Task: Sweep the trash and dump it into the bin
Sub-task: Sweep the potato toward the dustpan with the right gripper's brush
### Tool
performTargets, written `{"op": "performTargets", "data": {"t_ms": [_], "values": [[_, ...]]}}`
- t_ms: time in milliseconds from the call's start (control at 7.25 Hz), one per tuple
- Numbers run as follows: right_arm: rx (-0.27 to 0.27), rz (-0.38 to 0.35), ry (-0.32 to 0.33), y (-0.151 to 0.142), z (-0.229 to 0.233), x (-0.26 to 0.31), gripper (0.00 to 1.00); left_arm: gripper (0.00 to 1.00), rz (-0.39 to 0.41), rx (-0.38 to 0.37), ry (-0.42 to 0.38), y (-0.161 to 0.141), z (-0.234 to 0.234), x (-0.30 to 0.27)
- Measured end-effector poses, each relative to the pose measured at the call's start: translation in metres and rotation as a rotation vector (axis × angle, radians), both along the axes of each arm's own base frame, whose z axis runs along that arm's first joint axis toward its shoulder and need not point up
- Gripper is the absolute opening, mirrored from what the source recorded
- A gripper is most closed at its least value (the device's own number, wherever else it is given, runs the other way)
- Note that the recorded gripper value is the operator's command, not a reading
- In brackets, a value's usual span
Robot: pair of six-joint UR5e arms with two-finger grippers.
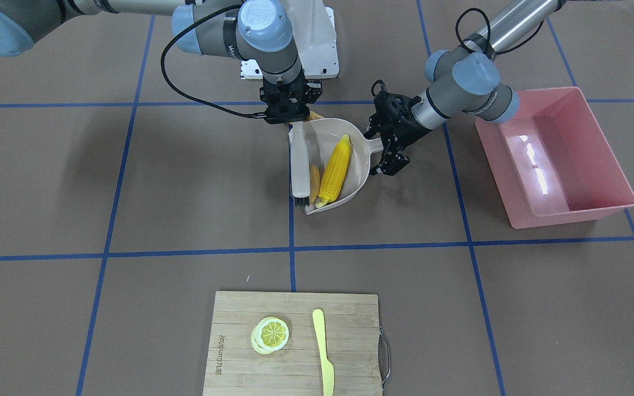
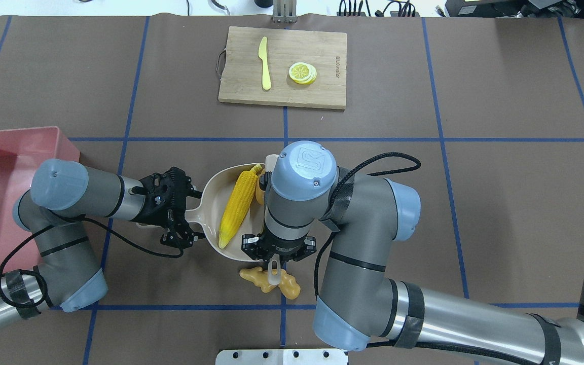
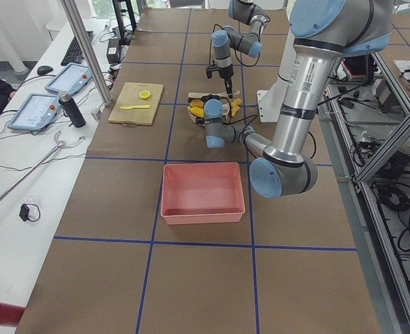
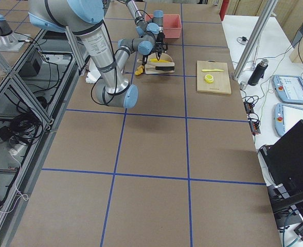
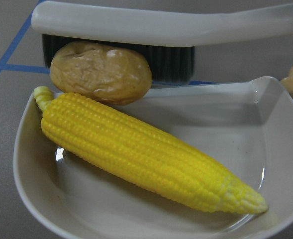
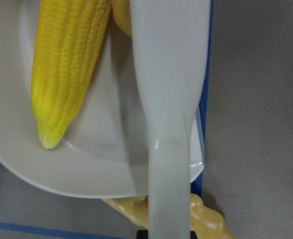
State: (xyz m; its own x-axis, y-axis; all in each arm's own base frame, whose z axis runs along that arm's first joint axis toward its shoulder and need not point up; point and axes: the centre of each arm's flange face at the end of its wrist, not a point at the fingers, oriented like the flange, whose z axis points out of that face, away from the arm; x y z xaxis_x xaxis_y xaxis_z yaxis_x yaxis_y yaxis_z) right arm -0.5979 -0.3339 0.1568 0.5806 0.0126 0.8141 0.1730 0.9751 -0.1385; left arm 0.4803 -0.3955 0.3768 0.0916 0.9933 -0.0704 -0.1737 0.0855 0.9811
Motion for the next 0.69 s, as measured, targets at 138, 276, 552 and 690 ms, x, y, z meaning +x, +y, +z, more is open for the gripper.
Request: {"op": "performTargets", "data": {"t_ms": [138,276,552,690], "values": [[-0.005,0.001,-0.006,0.002,-0.006,-0.002,0.0,0.97,0.0,-0.001,-0.001,0.0,0.0,0.0],[-0.008,0.001,-0.01,0.005,-0.01,-0.003,0.0,0.97,-0.001,-0.001,-0.003,0.0,0.001,0.0],[-0.017,0.001,-0.017,0.008,-0.023,-0.01,0.0,0.91,-0.001,-0.002,-0.004,0.0,0.002,0.0],[-0.021,0.002,-0.019,0.009,-0.03,-0.016,0.0,0.91,-0.001,-0.002,-0.004,0.0,0.002,-0.001]]}}
